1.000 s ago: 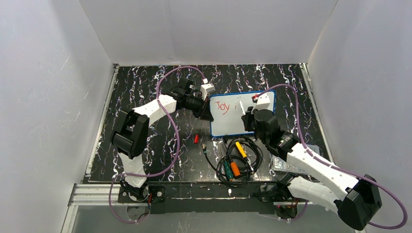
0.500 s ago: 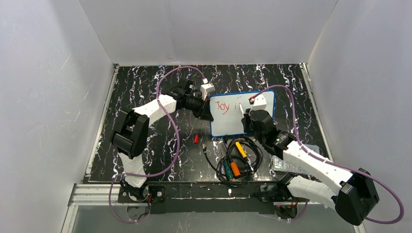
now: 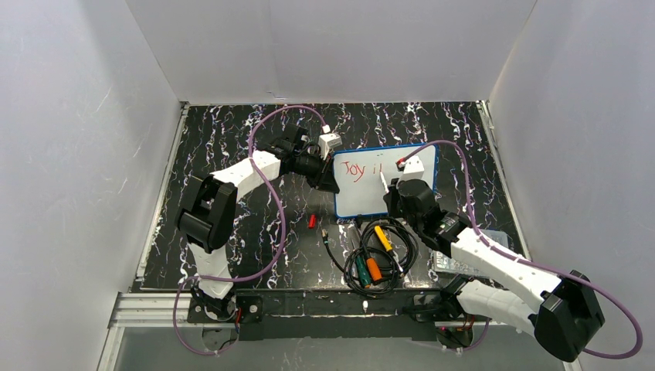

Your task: Write a sentence on the whiteboard

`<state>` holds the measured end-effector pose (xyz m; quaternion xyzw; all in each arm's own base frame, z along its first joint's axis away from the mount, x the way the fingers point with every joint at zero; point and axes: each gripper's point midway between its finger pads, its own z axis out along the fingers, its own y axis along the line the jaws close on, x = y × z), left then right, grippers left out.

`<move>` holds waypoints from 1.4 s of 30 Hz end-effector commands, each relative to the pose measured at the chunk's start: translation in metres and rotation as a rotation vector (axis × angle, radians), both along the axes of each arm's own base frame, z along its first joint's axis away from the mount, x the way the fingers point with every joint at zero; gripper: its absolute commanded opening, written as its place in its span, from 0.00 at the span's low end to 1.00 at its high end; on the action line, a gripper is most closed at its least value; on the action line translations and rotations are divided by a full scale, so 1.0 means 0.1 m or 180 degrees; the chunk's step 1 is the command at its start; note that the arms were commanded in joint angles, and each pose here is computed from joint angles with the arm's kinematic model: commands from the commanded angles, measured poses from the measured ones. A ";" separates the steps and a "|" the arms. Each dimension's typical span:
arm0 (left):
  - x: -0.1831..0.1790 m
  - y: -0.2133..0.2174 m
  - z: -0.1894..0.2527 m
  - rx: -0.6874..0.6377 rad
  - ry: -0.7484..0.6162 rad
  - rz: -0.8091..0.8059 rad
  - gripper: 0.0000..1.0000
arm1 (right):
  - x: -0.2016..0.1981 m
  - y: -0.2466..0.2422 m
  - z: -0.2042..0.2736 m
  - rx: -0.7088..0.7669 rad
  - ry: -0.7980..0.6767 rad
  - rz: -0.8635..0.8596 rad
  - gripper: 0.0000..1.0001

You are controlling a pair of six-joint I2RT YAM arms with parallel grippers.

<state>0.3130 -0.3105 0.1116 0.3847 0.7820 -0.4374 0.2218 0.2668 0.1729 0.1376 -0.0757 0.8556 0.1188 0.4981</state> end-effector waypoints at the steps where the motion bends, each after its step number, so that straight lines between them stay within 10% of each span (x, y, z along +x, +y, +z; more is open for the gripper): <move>1: 0.02 0.01 0.21 -0.0004 -0.0196 -0.0016 0.00 | 0.05 -0.03 0.11 0.0064 -0.0106 -0.0107 0.01; 42: 0.02 0.01 0.20 0.0000 -0.0195 -0.0020 0.00 | 0.03 -0.11 -0.04 0.0048 -0.0042 -0.0256 0.01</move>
